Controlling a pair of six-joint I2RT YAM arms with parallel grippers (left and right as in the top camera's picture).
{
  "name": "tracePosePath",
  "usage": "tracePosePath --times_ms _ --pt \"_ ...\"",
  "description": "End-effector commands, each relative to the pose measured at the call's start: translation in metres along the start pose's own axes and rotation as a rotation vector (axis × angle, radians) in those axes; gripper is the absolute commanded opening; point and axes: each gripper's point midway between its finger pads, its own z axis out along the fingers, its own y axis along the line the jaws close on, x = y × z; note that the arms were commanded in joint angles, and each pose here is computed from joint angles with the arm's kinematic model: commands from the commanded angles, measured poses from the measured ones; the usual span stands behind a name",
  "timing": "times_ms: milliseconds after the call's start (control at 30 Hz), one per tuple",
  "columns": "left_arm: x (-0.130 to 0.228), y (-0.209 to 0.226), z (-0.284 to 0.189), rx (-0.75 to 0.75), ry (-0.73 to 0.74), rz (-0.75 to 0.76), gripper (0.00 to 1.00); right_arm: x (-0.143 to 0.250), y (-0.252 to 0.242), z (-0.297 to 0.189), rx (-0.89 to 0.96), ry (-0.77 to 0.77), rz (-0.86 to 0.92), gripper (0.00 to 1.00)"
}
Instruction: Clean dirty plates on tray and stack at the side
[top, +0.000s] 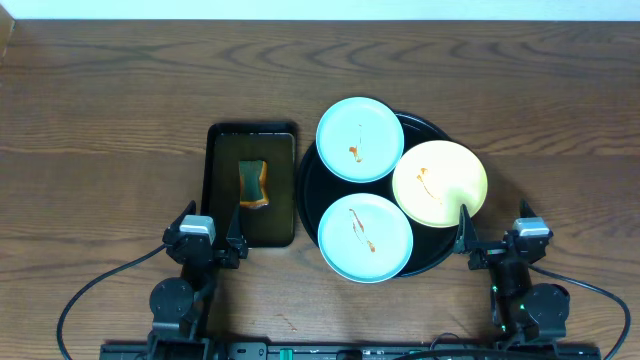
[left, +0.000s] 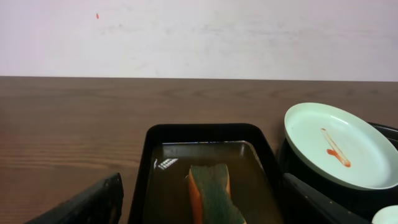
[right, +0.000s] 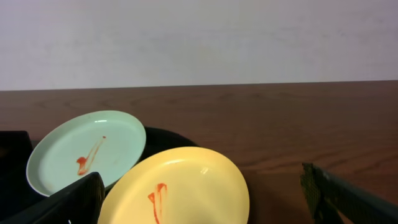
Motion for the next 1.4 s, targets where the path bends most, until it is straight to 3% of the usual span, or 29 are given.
tracePosePath --times_ms 0,300,500,633,1000,1233,1367 --pt "0.015 -0.002 0.0 0.014 0.055 0.014 0.8 0.0 -0.007 0.0 0.03 0.0 -0.006 0.99" --pt "0.016 -0.002 0.0 0.012 0.074 -0.046 0.79 -0.01 -0.008 -0.002 0.042 0.027 -0.005 0.99" --pt "0.003 -0.003 0.001 0.003 0.127 -0.124 0.79 -0.027 -0.007 0.001 0.05 0.165 0.002 0.99" --pt "0.001 -0.003 0.001 -0.012 0.249 -0.131 0.79 -0.033 -0.006 0.007 0.056 0.272 0.034 0.99" --pt "-0.03 -0.007 -0.006 -0.054 0.692 -0.153 0.79 -0.023 -0.006 0.013 0.089 0.754 0.075 0.99" --pt "-0.018 -0.006 -0.02 -0.077 0.879 -0.16 0.8 -0.032 0.021 0.015 -0.059 0.78 0.137 0.99" --pt "-0.011 -0.006 -0.019 -0.081 0.912 -0.161 0.79 -0.032 0.021 0.015 -0.059 0.78 0.136 0.99"
